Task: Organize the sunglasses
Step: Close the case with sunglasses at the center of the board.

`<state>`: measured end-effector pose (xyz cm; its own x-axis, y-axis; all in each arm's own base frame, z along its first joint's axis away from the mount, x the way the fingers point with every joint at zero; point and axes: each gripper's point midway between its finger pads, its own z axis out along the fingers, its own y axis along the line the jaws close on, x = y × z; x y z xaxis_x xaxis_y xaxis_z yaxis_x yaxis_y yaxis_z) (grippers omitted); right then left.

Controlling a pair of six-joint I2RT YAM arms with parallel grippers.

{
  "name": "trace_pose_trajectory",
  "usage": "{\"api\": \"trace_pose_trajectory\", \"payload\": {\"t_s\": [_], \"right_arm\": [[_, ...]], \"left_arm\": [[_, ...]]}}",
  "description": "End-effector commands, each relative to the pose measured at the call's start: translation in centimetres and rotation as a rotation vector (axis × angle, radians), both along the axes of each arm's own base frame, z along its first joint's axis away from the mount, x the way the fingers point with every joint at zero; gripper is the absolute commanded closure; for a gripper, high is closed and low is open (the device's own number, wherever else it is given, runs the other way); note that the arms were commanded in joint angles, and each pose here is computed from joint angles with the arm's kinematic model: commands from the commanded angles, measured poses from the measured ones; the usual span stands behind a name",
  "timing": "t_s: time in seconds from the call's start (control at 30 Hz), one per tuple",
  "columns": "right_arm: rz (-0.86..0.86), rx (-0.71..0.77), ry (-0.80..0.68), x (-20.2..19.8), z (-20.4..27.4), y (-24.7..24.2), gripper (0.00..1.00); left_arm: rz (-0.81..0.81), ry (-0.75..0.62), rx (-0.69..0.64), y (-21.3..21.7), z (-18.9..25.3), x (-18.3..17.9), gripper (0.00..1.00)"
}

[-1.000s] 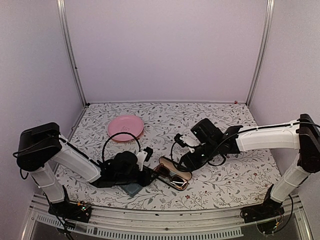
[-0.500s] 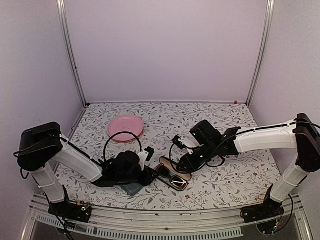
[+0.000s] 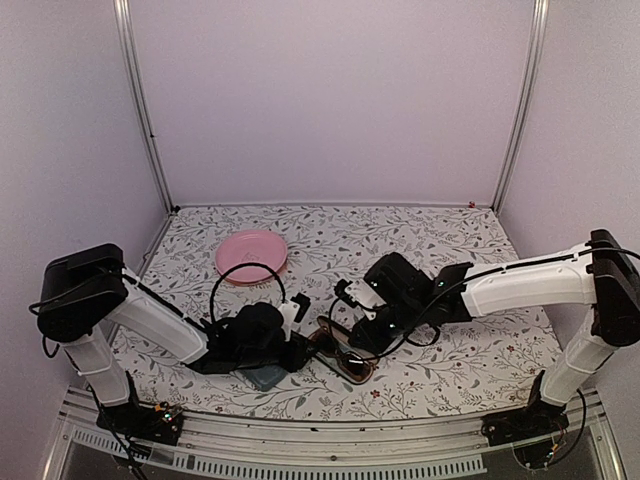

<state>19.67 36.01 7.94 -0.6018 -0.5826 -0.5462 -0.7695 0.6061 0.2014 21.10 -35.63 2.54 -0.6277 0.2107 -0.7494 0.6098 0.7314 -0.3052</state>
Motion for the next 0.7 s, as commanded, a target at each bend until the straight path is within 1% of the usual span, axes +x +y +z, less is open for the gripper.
{"api": "trace_pose_trajectory", "payload": {"t_s": [0.0,0.23,0.4,0.67], "right_arm": [[-0.015,-0.044,-0.071,0.1,0.0,0.9,0.72],[-0.041,-0.093,-0.138,-0.2,0.1,1.4,0.72],[-0.061,-0.136,-0.154,-0.2,-0.6,1.2,0.73],[-0.086,-0.152,-0.188,0.4,-0.1,0.6,0.74]], "left_arm": [[-0.085,0.100,0.061,-0.3,-2.8,-3.4,0.60],[-0.099,0.103,0.057,-0.5,-2.8,-3.6,0.60],[-0.110,0.093,0.054,-0.5,-2.5,-3.7,0.60],[-0.119,0.071,0.038,-0.3,-1.5,-3.8,0.59]]}}
